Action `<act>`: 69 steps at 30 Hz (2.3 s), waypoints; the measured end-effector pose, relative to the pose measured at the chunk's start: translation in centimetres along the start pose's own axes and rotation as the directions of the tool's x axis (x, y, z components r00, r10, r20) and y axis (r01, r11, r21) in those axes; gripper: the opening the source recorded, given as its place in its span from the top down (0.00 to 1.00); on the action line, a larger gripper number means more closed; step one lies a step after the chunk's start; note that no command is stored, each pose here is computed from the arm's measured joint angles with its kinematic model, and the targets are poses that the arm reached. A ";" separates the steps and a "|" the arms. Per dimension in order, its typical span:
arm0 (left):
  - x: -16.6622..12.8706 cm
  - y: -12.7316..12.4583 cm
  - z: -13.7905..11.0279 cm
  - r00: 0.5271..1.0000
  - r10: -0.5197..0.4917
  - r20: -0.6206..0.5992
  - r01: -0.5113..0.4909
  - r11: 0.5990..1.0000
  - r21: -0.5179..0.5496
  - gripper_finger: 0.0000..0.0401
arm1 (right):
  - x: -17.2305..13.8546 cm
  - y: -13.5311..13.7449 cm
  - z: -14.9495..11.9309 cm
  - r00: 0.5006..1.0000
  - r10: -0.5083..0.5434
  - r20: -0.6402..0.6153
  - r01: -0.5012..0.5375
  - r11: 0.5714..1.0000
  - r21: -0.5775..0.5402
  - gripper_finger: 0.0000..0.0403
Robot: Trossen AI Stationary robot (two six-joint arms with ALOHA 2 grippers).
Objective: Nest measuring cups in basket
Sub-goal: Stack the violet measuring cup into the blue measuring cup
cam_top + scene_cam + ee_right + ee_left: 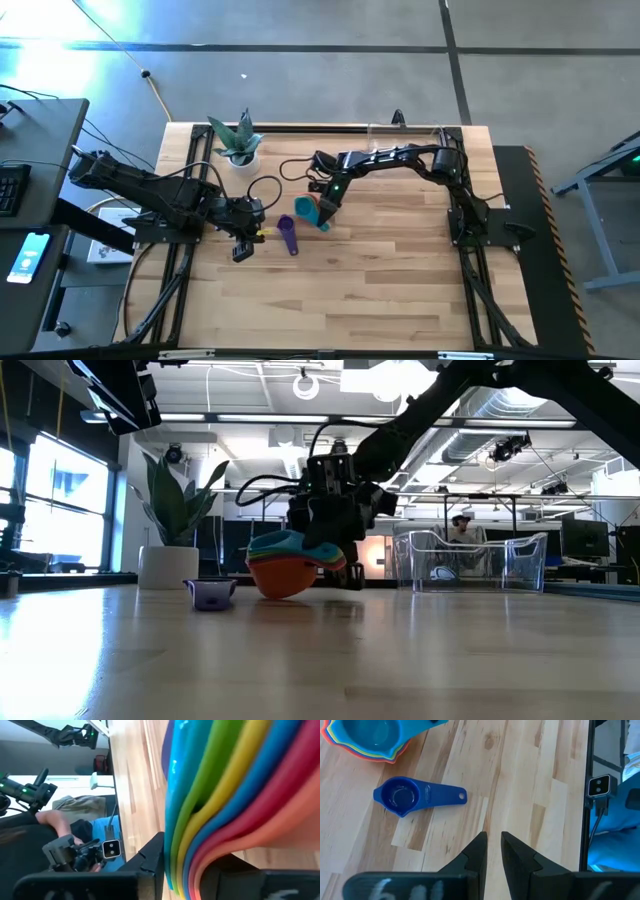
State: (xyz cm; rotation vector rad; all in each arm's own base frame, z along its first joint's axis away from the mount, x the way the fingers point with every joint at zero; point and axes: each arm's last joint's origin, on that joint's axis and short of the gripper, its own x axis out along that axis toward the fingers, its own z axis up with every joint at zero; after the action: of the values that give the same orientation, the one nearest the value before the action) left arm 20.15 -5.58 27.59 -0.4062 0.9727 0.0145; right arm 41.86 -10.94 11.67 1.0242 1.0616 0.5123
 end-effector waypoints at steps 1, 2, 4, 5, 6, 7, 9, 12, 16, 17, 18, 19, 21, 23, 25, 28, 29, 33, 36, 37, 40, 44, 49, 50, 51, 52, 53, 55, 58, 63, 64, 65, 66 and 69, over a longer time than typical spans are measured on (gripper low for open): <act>0.0 0.0 0.0 1.000 0.000 0.000 0.000 1.000 0.000 0.88 | 0.0 0.0 0.0 1.000 -0.002 -0.001 0.002 1.000 0.005 0.83; 0.0 0.0 0.0 1.000 0.000 0.000 0.000 1.000 0.000 0.88 | 0.0 -0.1 0.0 1.000 -0.003 -0.002 0.003 1.000 0.011 0.82; 0.0 0.0 0.0 1.000 0.000 0.000 0.000 1.000 0.000 0.88 | 0.0 -0.1 0.0 1.000 -0.002 -0.002 0.002 1.000 0.015 0.81; 0.0 0.0 0.0 1.000 0.000 0.000 0.000 1.000 0.000 0.88 | 0.0 -0.1 0.0 1.000 -0.001 -0.002 0.001 1.000 0.015 0.81; 0.0 0.0 0.0 1.000 0.000 0.000 0.000 1.000 0.000 0.88 | -0.1 -0.1 0.0 1.000 0.000 -0.003 0.000 1.000 0.016 0.81; 0.0 0.0 0.0 1.000 0.000 0.000 0.000 1.000 0.000 0.88 | 0.0 -0.1 0.0 1.000 0.001 -0.003 -0.001 1.000 0.016 0.81; 0.0 0.0 0.0 1.000 0.000 0.000 0.000 1.000 0.000 0.88 | 0.0 -0.2 -0.1 1.000 0.001 -0.003 -0.001 1.000 0.012 0.80; 0.0 0.0 0.0 1.000 0.000 0.000 0.000 1.000 0.000 0.88 | 0.0 -0.2 -0.1 1.000 -0.001 -0.004 0.001 1.000 0.014 0.77; 0.0 0.0 0.0 1.000 0.000 0.000 0.000 1.000 0.000 0.88 | 0.0 -0.4 -0.1 1.000 -0.008 -0.004 0.008 1.000 0.021 0.67; 0.0 0.0 0.0 1.000 0.000 0.000 0.000 1.000 0.000 0.88 | -0.1 -0.4 -0.1 1.000 -0.007 -0.003 0.007 1.000 0.022 0.65; 0.0 0.0 0.0 1.000 0.000 0.000 0.000 1.000 0.000 0.88 | -0.1 -0.4 -0.1 1.000 -0.008 -0.002 0.008 1.000 0.030 0.62; 0.0 0.0 0.0 1.000 0.000 0.000 0.000 1.000 0.000 0.88 | -0.2 -0.5 -0.1 1.000 -0.009 -0.001 0.009 0.999 0.034 0.60; 0.0 0.0 0.0 1.000 0.000 0.000 0.000 1.000 0.000 0.88 | -0.4 -0.6 -0.1 1.000 -0.007 0.002 0.007 0.999 0.039 0.55; 0.0 0.0 0.0 1.000 0.000 0.000 0.000 1.000 0.000 0.88 | -0.6 -0.7 -0.1 1.000 -0.007 0.003 0.007 0.999 0.052 0.52; 0.0 0.0 0.0 1.000 0.000 0.000 0.000 1.000 0.000 0.88 | -0.7 -0.8 -0.1 1.000 -0.009 0.001 0.009 0.998 0.061 0.50; 0.0 0.0 0.0 1.000 0.000 0.000 0.000 1.000 0.000 0.88 | -0.9 -1.0 -0.3 1.000 -0.013 -0.008 0.013 0.997 0.081 0.47; 0.0 0.0 0.0 1.000 0.000 0.000 0.000 1.000 0.000 0.88 | -1.1 -1.0 -0.4 1.000 -0.014 -0.010 0.015 0.996 0.088 0.46; 0.0 0.0 0.0 1.000 -0.001 0.000 0.001 1.000 0.000 0.88 | -2.0 -0.2 -0.5 0.999 -0.048 0.000 0.048 0.997 0.066 0.45; 0.0 0.0 0.0 1.000 -0.002 0.003 0.002 1.000 0.000 0.88 | -2.9 0.5 -0.5 0.996 -0.089 0.022 0.088 0.995 0.050 0.45; 0.0 0.0 0.0 1.000 -0.002 0.003 0.002 1.000 0.000 0.88 | -3.2 0.8 -0.5 0.995 -0.100 0.031 0.098 0.994 0.044 0.45; 0.0 0.0 0.1 1.000 -0.004 0.005 0.004 1.000 0.000 0.88 | -3.7 1.6 -0.6 0.991 -0.126 0.038 0.124 0.991 0.046 0.45; 0.0 -0.1 0.1 1.000 -0.006 0.009 0.006 1.000 0.000 0.88 | -4.6 3.2 -1.2 0.982 -0.187 0.041 0.185 0.982 0.037 0.45; 0.0 -0.1 0.1 1.000 -0.008 0.012 0.008 1.000 0.000 0.88 | -6.0 6.0 -2.0 0.947 -0.312 0.080 0.311 0.950 0.022 0.45; 0.0 -0.1 0.1 1.000 -0.008 0.012 0.008 1.000 0.000 0.88 | -6.3 6.7 -2.1 0.937 -0.334 0.100 0.333 0.942 0.028 0.45; 0.0 -0.1 0.1 1.000 -0.009 0.014 0.009 1.000 0.000 0.88 | -6.5 7.3 -2.2 0.924 -0.364 0.118 0.362 0.932 0.037 0.45; 0.0 -0.1 0.1 1.000 -0.010 0.014 0.010 1.000 0.000 0.88 | -6.6 8.0 -2.3 0.909 -0.392 0.140 0.389 0.920 0.050 0.45; 0.0 -0.1 0.2 1.000 -0.010 0.015 0.010 1.000 0.000 0.88 | -6.7 8.6 -2.4 0.893 -0.422 0.158 0.417 0.906 0.068 0.45; 0.0 -0.1 0.2 1.000 -0.011 0.016 0.011 1.000 0.000 0.88 | -6.5 9.9 -2.7 0.860 -0.472 0.194 0.460 0.881 0.106 0.45; 0.0 -0.1 0.2 1.000 -0.011 0.017 0.011 1.000 0.000 0.88 | -5.7 11.6 -3.1 0.817 -0.524 0.241 0.499 0.851 0.162 0.45; 0.0 -0.1 0.2 1.000 -0.011 0.017 0.011 1.000 0.000 0.88 | -3.3 14.1 -3.6 0.754 -0.570 0.327 0.524 0.822 0.223 0.45; 0.0 -0.1 0.2 1.000 -0.011 0.017 0.011 1.000 0.001 0.88 | -2.8 14.5 -3.7 0.743 -0.576 0.341 0.522 0.818 0.243 0.45; 0.0 -0.1 0.2 1.000 -0.011 0.017 0.011 1.000 0.007 0.88 | -2.2 14.9 -3.8 0.734 -0.577 0.358 0.516 0.817 0.257 0.45; 0.0 -0.1 0.2 1.000 -0.011 0.017 0.011 1.000 0.023 0.88 | -1.6 15.4 -3.9 0.726 -0.574 0.379 0.507 0.819 0.269 0.45; 0.0 -0.1 0.2 1.000 -0.011 0.017 0.010 0.998 0.060 0.88 | 0.0 16.6 -4.3 0.706 -0.568 0.423 0.472 0.822 0.318 0.45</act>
State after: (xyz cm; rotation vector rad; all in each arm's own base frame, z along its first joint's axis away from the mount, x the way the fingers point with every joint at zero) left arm 20.32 -5.63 27.71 -0.3560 0.9514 -0.0204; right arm 39.90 -1.32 25.73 0.8900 0.8753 -0.3283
